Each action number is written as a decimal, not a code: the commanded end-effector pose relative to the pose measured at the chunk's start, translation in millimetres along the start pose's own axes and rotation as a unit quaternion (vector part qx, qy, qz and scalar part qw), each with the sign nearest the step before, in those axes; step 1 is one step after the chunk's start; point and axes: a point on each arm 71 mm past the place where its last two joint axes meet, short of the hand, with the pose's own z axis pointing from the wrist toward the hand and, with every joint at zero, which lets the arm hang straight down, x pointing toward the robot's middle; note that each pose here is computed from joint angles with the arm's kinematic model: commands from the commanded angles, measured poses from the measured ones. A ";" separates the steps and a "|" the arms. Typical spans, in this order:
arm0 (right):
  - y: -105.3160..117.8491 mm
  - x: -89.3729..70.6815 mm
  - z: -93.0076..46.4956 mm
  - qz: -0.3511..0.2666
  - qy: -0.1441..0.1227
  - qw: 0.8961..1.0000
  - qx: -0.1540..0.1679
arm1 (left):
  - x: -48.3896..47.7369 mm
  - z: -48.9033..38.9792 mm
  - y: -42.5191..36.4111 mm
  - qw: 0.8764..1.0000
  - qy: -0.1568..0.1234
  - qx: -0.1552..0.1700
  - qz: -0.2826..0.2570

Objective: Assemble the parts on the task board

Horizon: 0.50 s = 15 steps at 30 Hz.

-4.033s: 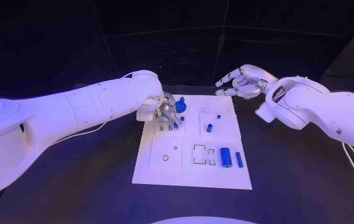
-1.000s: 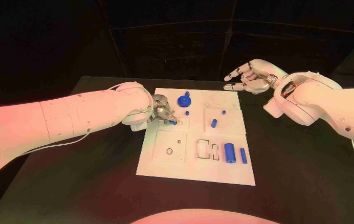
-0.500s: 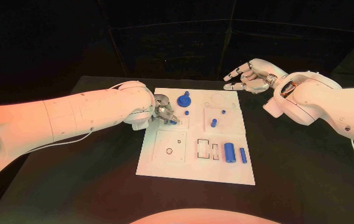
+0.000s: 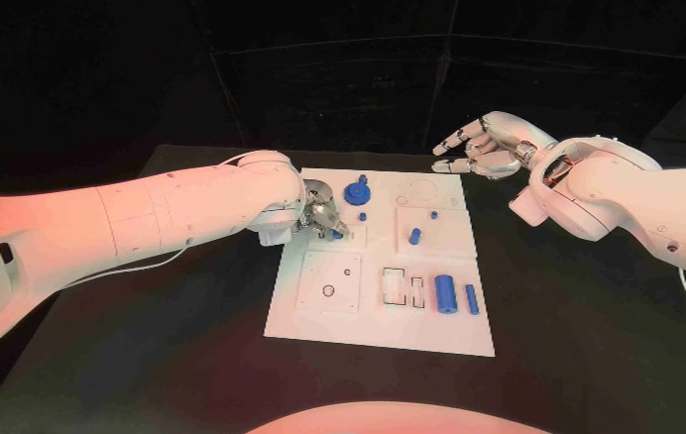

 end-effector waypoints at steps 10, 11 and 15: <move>1.6 0.0 2.1 0.007 0.000 1.000 -0.001 | 2.7 4.3 2.2 1.000 0.020 -0.008 0.012; 1.7 0.1 2.2 0.007 0.000 1.000 -0.001 | 2.2 4.5 2.4 1.000 0.018 -0.008 0.011; 1.7 0.2 2.5 0.007 0.000 1.000 -0.001 | -0.5 4.5 4.5 1.000 0.013 -0.010 0.008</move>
